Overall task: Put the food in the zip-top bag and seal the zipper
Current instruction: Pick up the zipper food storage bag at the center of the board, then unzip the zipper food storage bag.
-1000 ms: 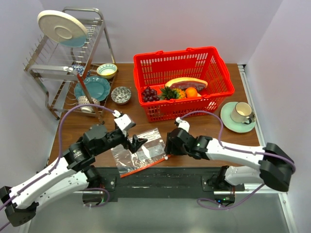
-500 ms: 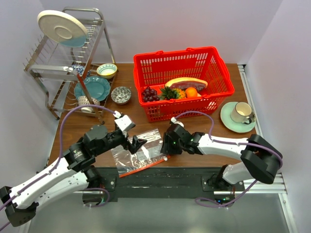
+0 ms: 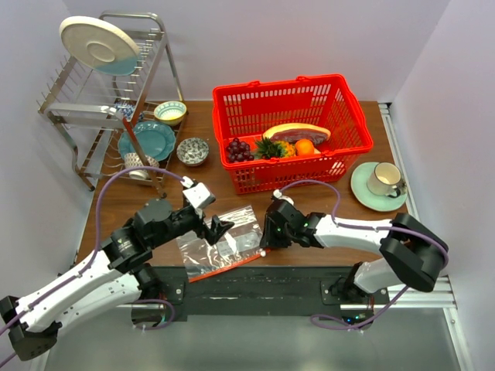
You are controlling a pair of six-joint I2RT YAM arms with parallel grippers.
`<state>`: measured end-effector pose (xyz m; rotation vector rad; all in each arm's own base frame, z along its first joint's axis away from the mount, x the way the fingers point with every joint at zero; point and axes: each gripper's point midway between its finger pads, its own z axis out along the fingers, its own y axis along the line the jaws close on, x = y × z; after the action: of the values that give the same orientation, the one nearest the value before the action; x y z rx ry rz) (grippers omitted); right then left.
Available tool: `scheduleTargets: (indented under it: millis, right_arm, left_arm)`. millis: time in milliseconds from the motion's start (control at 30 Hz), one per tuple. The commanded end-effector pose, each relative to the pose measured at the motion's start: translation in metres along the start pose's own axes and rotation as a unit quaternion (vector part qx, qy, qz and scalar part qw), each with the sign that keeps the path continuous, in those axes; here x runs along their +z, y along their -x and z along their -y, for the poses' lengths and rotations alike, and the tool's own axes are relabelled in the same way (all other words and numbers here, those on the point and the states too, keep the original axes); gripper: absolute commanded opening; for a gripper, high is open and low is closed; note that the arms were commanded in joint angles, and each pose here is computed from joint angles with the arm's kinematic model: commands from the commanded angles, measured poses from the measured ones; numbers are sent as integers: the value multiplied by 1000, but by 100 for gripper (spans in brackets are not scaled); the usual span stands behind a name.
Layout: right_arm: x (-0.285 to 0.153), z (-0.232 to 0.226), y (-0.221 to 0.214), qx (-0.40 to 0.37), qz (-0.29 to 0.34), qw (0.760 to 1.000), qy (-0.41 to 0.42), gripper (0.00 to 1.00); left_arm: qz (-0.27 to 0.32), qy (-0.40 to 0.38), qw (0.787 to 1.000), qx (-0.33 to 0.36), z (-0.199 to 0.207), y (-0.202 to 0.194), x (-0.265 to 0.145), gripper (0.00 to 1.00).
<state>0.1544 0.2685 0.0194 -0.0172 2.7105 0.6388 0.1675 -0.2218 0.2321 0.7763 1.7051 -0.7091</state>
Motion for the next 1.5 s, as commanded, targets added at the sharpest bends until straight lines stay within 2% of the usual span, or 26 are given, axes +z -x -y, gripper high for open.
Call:
scheduleTargets:
  millis: [0,100,267,400,533,700,967,1000,1200,1467]
  right_arm:
    - [12,-2,-10,7,-22,1000,17,17]
    - [10,-14,-9,19,-23,999,40,0]
    - [-23,-48,17,50,34,991,121,0]
    - [-74,-80,45,103,92,969,207,0]
    - [-129,-101,66,163,134,934,289,0]
    - [-162,-97,84,238,171,902,316,0]
    - [-191,-85,98,303,200,879,311,0]
    - [-196,-84,100,310,203,874,314,0]
    - [-210,-72,107,342,226,859,307,0]
    - [-209,-71,105,353,219,857,305,0]
  left_arm:
    - [3,1,1000,6,-1,1,2,96]
    - [2,1,1000,7,-1,0,2,96]
    - [-1,-27,1000,8,9,-5,9,95]
    - [-20,-72,997,11,23,-14,20,95]
    - [-14,-155,988,11,52,-11,22,95]
    - [10,-168,985,32,63,12,25,95]
    - [40,-148,984,93,81,53,43,95]
    - [39,-154,982,101,89,52,45,95]
    - [40,-81,985,148,90,47,62,95]
    - [62,4,982,180,91,50,71,95]
